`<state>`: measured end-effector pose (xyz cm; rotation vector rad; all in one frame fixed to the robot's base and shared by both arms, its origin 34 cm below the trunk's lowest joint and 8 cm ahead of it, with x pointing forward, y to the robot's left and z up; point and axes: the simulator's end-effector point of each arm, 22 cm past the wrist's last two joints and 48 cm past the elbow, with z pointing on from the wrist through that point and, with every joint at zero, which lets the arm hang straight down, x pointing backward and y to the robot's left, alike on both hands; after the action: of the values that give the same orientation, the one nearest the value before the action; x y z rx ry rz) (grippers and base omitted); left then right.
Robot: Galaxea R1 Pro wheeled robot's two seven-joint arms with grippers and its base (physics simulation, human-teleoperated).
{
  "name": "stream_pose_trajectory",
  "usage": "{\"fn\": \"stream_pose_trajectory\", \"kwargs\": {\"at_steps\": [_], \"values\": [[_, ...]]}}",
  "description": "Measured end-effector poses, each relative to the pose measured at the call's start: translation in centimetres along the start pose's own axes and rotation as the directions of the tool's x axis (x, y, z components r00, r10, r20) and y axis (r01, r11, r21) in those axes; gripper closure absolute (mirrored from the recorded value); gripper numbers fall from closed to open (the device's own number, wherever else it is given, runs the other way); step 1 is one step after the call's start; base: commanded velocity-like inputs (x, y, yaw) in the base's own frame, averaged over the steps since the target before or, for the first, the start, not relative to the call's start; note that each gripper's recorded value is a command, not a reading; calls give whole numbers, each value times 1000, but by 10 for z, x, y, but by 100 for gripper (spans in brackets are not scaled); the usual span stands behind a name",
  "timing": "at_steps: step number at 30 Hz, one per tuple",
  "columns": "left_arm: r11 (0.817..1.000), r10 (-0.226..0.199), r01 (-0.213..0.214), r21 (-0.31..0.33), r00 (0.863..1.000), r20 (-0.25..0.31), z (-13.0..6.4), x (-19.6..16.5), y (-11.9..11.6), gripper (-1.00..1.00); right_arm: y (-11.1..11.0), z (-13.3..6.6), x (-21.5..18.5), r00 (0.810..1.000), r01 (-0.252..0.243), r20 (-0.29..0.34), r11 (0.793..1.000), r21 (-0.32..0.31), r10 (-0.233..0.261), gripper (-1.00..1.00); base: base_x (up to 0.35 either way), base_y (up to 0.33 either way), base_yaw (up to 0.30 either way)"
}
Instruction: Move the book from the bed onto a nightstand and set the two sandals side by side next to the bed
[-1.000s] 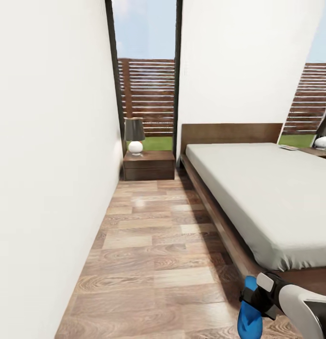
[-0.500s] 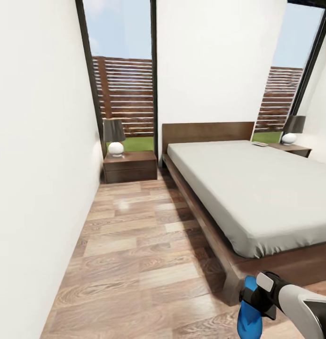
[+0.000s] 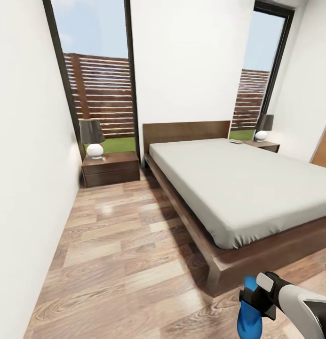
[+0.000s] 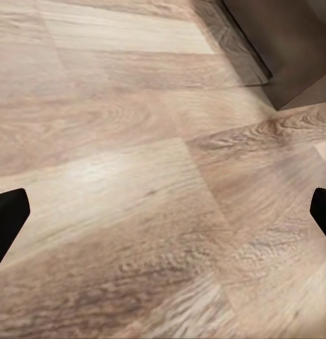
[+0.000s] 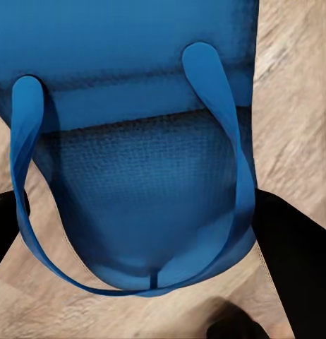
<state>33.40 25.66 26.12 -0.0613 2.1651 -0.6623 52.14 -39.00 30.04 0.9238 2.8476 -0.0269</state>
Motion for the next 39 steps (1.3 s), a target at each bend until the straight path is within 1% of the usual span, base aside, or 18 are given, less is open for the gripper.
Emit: {"fn": "stream_pose_trajectory", "kwargs": {"at_steps": [39], "values": [[1000, 0, 0, -4, 1000, -1, 0, 0, 1, -100, 0, 0, 0, 1000, 0, -1, 1000, 0, 0, 100, 0, 0, -253]]}}
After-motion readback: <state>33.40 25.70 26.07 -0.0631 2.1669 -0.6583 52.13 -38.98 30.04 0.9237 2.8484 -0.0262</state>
